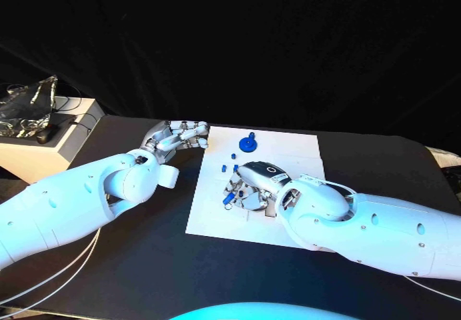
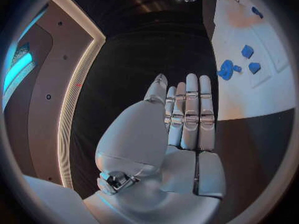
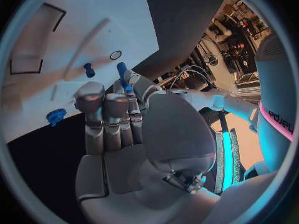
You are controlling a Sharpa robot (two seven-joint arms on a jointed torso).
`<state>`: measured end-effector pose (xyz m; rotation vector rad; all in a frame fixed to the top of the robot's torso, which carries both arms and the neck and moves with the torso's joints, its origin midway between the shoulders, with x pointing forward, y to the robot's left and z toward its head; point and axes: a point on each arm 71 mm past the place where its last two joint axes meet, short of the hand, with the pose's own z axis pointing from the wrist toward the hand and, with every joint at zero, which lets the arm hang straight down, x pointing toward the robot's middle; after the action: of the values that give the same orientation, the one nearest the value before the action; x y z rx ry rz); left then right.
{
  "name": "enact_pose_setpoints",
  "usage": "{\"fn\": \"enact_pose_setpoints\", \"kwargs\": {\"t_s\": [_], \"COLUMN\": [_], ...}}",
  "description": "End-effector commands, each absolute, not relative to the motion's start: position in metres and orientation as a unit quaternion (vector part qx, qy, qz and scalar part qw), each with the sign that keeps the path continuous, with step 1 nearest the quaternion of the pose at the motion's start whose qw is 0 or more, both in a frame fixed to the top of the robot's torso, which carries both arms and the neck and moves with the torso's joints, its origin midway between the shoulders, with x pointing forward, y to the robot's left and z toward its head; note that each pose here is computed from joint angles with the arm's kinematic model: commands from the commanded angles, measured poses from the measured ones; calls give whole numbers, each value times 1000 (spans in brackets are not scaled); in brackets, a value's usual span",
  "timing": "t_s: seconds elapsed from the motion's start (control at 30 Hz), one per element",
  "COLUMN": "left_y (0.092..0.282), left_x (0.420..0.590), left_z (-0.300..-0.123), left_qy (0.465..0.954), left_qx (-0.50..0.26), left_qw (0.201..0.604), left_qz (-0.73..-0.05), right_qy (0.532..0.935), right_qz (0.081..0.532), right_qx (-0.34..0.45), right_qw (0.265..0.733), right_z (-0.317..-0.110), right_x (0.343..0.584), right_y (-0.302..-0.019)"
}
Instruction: Assemble the parts on the task board
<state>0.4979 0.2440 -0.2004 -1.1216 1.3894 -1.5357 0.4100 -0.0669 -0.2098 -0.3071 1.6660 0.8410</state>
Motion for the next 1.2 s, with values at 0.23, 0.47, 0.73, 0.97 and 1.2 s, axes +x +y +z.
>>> {"fn": "enact_pose_setpoints", "kwargs": {"t_s": [0.23,0.47,0.73,0.97,1.2], "left_y": [241,242,242,242,243], "left_x": [497,497,497,497,497], "left_z": [-200,-200,-200,-200,-200], "left_qy": [547,547,547,547,547], "left_qx": [-435,-435,-435,-435,-435], "left_qw": [376,376,376,376,376], "left_qz": [-609,-609,-608,-608,-608], "right_qy": [726,731,737,739,739], "right_qz": [341,335,328,330,328], "right_qx": [-151,-153,-157,-159,-161], "right_qw": [577,575,570,565,565], "right_z": [-215,-218,-222,-227,-229], "right_x": [410,412,413,410,410], "right_y": [-66,-67,-67,-65,-64]}}
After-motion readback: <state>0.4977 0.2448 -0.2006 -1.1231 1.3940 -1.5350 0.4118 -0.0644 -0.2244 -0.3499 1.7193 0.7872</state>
